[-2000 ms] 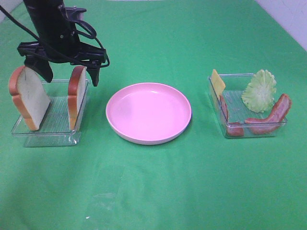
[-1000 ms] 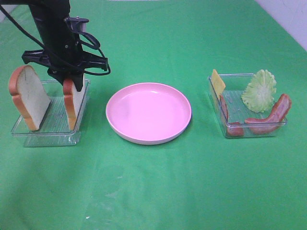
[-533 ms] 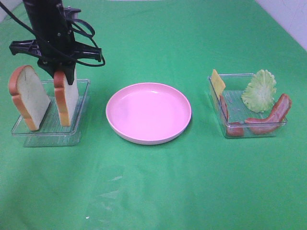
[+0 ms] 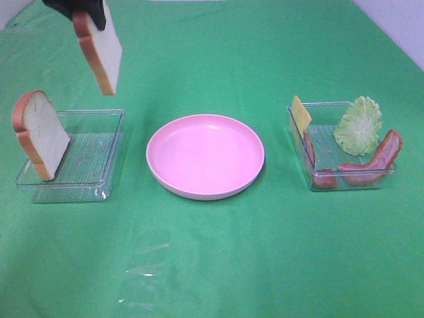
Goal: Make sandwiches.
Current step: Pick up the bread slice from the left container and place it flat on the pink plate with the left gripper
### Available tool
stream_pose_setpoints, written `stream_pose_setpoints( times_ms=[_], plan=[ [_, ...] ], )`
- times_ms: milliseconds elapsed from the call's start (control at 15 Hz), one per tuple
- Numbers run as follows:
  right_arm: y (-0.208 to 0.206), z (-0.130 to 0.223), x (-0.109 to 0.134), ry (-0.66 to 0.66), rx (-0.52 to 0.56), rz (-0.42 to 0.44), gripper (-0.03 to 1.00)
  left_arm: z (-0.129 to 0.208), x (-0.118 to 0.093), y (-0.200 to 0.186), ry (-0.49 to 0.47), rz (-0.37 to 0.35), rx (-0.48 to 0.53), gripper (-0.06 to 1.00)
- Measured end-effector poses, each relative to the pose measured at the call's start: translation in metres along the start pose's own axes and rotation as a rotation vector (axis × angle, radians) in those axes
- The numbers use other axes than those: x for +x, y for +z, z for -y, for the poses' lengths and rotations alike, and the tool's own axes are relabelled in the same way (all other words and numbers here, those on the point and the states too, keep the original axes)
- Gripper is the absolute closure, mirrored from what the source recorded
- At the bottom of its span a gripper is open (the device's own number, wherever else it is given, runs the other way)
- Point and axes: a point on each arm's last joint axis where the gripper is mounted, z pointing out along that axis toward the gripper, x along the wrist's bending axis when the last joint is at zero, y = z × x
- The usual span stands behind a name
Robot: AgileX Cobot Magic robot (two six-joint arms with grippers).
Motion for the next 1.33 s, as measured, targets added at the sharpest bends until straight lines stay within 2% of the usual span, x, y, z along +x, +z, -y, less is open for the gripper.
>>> stream_pose_setpoints(
  times_ms=[200, 267, 400, 467, 667, 733, 1000, 1333],
  plan=[
    [0.000, 0.000, 0.000, 0.000, 0.000, 0.000, 0.07, 0.001, -0.020, -0.011, 0.024, 0.219, 0.036, 0.73],
    [0.000, 0.000, 0.000, 0.000, 0.000, 0.000, 0.07, 0.005, -0.031, -0.008, 0.057, 0.317, 0.069, 0.73],
    [0.000, 0.000, 0.000, 0.000, 0.000, 0.000, 0.07, 0.011, -0.050, 0.006, 0.106, 0.428, 0.110, 0.73],
    [0.000, 0.000, 0.000, 0.000, 0.000, 0.000, 0.07, 0.015, -0.059, 0.018, 0.130, 0.461, 0.136, 0.73],
    [0.000, 0.000, 0.000, 0.000, 0.000, 0.000, 0.07, 0.027, -0.079, 0.056, 0.190, 0.511, 0.194, 0.73],
    [0.000, 0.000, 0.000, 0.000, 0.000, 0.000, 0.07, 0.037, -0.090, 0.087, 0.212, 0.526, 0.233, 0.73],
    [0.000, 0.000, 0.000, 0.000, 0.000, 0.000, 0.07, 0.048, -0.093, 0.126, 0.204, 0.512, 0.292, 0.73],
    [0.000, 0.000, 0.000, 0.000, 0.000, 0.000, 0.07, 0.054, -0.092, 0.151, 0.187, 0.496, 0.310, 0.73]
  ],
)
